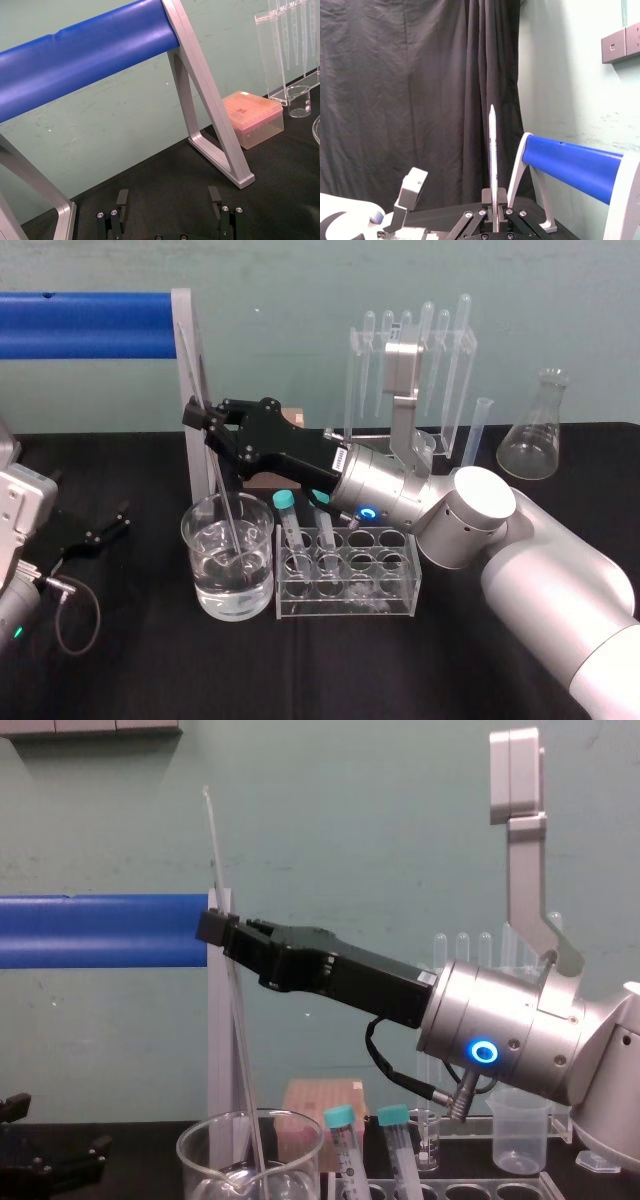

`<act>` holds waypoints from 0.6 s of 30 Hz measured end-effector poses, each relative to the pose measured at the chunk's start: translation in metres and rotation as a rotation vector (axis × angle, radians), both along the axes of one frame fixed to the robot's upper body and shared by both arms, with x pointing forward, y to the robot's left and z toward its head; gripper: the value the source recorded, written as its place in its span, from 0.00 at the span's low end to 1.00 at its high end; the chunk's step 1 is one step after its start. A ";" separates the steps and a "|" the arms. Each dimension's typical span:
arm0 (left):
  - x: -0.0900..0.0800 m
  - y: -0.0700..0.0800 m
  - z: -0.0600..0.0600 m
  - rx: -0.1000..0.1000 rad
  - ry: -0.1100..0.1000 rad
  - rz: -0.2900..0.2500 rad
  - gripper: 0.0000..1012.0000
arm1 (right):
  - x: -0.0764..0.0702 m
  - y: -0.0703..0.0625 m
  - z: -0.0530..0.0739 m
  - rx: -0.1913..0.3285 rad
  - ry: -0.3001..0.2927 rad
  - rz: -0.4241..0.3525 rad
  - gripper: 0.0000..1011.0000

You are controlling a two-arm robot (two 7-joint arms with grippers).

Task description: Hold the thermometer with one hand and immerse one end into the beaker, then reinsert it into the test tube rack.

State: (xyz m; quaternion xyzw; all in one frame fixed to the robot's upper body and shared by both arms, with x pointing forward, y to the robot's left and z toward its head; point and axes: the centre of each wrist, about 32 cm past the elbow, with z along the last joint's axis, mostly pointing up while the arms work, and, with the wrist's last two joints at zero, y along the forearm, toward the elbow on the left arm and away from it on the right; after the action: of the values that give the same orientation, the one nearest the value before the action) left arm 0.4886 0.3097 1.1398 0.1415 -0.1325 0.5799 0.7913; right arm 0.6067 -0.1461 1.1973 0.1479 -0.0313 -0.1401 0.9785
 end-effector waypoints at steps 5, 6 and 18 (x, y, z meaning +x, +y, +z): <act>0.000 0.000 0.000 0.000 0.000 0.000 1.00 | 0.000 0.001 -0.004 -0.012 0.005 -0.003 0.06; 0.000 0.000 0.000 0.000 0.000 0.000 1.00 | 0.000 0.001 -0.004 -0.013 0.005 -0.003 0.06; 0.000 0.000 0.000 0.000 0.000 0.000 1.00 | 0.000 0.001 -0.010 -0.026 0.016 -0.013 0.06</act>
State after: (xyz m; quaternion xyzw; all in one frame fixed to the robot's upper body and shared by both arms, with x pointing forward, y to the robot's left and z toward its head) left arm 0.4886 0.3097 1.1398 0.1415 -0.1324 0.5799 0.7913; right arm 0.6069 -0.1456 1.1874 0.1340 -0.0264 -0.1473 0.9796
